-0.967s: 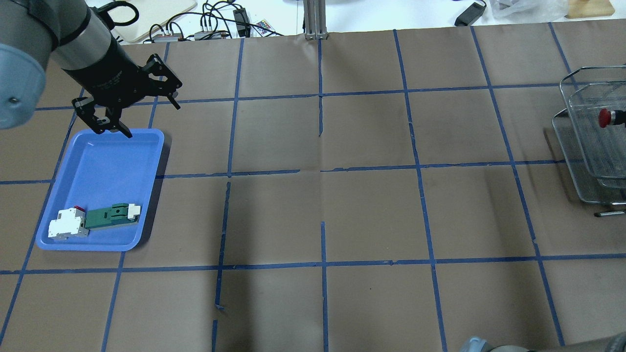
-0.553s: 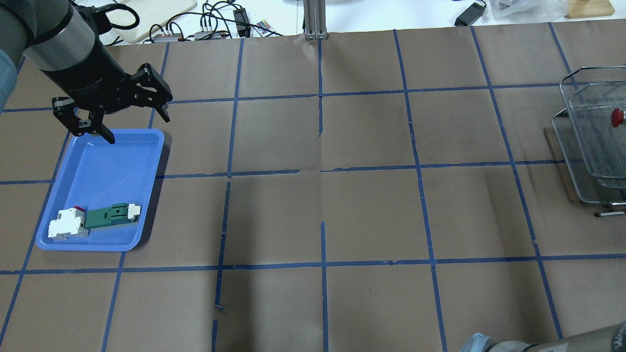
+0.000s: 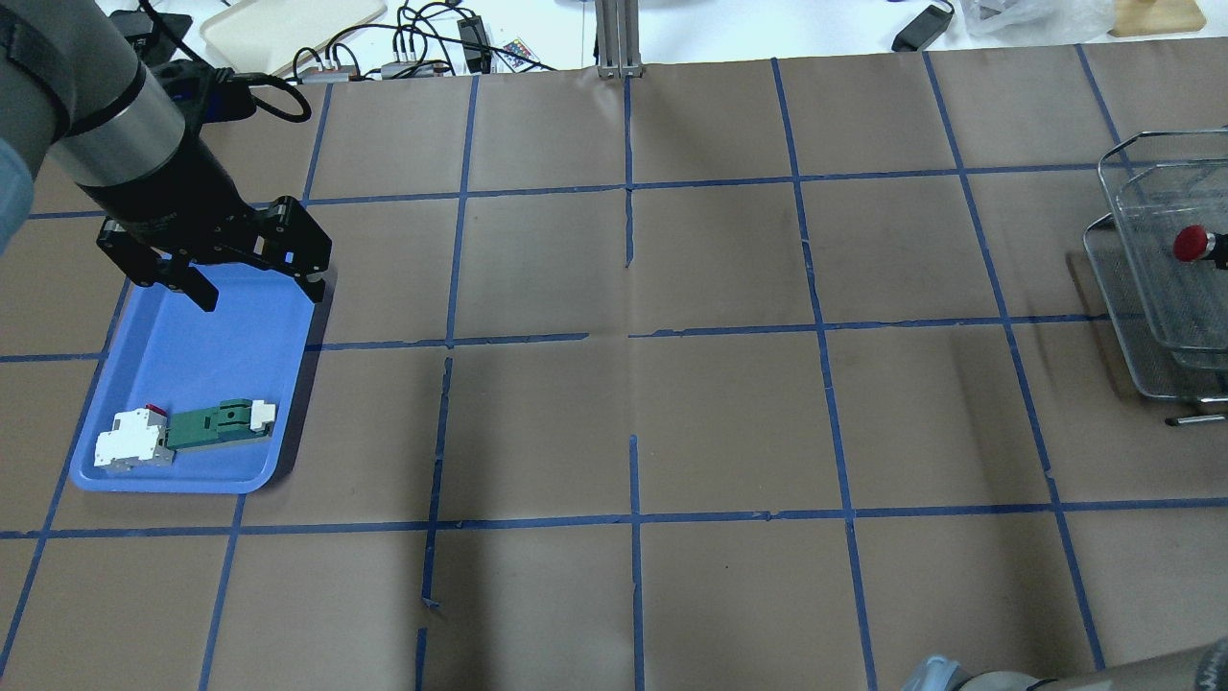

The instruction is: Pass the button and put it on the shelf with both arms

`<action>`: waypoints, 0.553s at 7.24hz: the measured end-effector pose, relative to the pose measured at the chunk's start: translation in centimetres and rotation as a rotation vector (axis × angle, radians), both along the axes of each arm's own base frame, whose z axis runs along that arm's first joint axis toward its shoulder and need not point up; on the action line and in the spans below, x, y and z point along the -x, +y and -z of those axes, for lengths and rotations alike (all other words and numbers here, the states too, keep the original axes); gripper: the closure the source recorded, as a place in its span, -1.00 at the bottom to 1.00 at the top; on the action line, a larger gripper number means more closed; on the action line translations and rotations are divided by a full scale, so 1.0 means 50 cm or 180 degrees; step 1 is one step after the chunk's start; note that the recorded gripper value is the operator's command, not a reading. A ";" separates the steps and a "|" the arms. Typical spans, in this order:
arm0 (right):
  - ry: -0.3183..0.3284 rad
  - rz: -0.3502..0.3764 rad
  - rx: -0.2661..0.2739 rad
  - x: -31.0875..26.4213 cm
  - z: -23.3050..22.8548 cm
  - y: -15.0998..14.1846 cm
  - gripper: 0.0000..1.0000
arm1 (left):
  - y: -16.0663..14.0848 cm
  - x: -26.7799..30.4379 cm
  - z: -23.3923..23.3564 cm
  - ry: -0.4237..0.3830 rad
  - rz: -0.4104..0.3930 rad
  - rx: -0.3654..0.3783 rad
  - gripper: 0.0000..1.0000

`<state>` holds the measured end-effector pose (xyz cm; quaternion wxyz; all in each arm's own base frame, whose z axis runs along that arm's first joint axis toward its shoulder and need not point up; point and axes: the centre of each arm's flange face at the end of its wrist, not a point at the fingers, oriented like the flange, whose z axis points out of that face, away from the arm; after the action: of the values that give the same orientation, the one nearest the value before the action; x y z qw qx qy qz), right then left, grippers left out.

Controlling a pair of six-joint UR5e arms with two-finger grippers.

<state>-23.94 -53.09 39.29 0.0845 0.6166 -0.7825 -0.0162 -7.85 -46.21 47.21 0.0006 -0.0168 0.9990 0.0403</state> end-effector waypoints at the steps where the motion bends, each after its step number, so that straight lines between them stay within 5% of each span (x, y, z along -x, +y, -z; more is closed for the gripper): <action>1: -0.0054 0.0065 0.0033 -0.074 -0.035 0.000 -1.00 | 0.007 0.010 -0.005 0.0008 0.0052 -0.0022 -1.00; 4: -0.0408 0.0705 -0.0010 -0.430 -0.105 0.012 -1.00 | 0.032 0.041 -0.013 0.0013 0.0180 -0.0055 -1.00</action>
<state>-2.46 -52.48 44.53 0.0311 0.5263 -0.8497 0.0127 -9.89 -44.62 47.88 -0.0001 0.0116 0.9987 0.0490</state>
